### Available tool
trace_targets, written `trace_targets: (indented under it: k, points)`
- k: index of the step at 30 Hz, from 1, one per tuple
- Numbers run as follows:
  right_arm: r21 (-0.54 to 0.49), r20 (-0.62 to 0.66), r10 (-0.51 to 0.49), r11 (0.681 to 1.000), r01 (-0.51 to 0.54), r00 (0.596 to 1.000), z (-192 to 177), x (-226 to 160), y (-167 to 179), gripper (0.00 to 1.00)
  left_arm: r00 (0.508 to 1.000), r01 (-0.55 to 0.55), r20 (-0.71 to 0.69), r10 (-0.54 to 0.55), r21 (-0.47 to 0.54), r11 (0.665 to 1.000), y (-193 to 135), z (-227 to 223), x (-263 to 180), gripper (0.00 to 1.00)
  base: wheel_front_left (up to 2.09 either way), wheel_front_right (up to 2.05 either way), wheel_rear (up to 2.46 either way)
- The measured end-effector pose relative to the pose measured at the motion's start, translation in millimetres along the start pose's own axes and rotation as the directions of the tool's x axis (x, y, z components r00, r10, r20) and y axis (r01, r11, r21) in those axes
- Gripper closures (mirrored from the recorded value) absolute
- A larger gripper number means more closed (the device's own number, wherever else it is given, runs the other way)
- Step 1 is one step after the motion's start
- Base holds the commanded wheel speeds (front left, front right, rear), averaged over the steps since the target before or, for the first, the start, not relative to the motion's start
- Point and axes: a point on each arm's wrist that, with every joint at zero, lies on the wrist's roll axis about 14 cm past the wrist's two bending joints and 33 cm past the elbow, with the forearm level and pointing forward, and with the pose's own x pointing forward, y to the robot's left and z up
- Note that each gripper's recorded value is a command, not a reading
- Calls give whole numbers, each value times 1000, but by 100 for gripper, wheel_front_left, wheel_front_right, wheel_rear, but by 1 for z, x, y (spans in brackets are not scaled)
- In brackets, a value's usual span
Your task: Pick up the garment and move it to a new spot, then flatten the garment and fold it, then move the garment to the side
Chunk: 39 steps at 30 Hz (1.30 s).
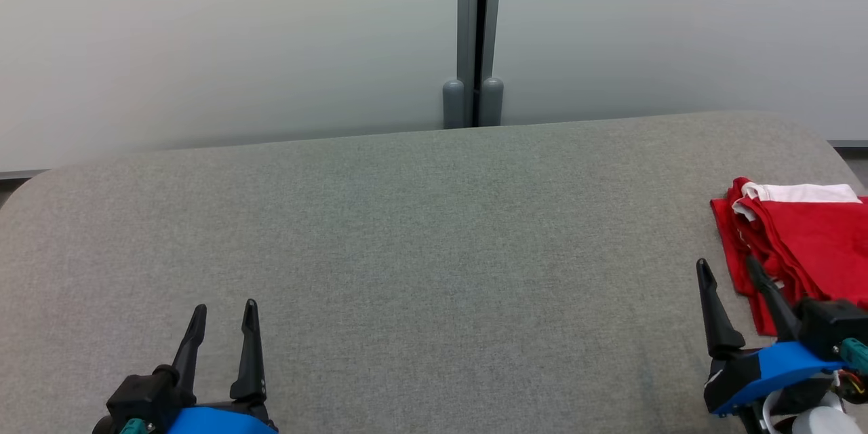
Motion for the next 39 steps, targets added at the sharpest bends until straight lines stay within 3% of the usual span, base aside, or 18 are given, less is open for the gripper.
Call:
trace_targets:
  k: [6,25,26,33,39]
  points:
    - [6,-32,-16,1000,17,999,-3,-16,4,0,1000,16,-14,-16,2,1000,-4,-5,2,0,0,0,0]
    - [5,-31,31,1000,-31,999,0,-13,24,0,999,1,-52,0,9,1000,3,-16,-3,0,0,0,0]
    - [6,-35,31,1000,-30,999,-1,-13,24,100,998,-1,-55,1,8,1000,3,-17,-3,100,0,0,0]
    - [27,-125,20,999,-17,992,-30,-22,23,100,990,-30,-141,28,-12,999,7,-44,-17,100,0,0,0]
    - [140,-137,9,990,11,990,-33,-23,22,100,985,-80,-159,62,-112,990,12,-47,-18,100,0,0,0]
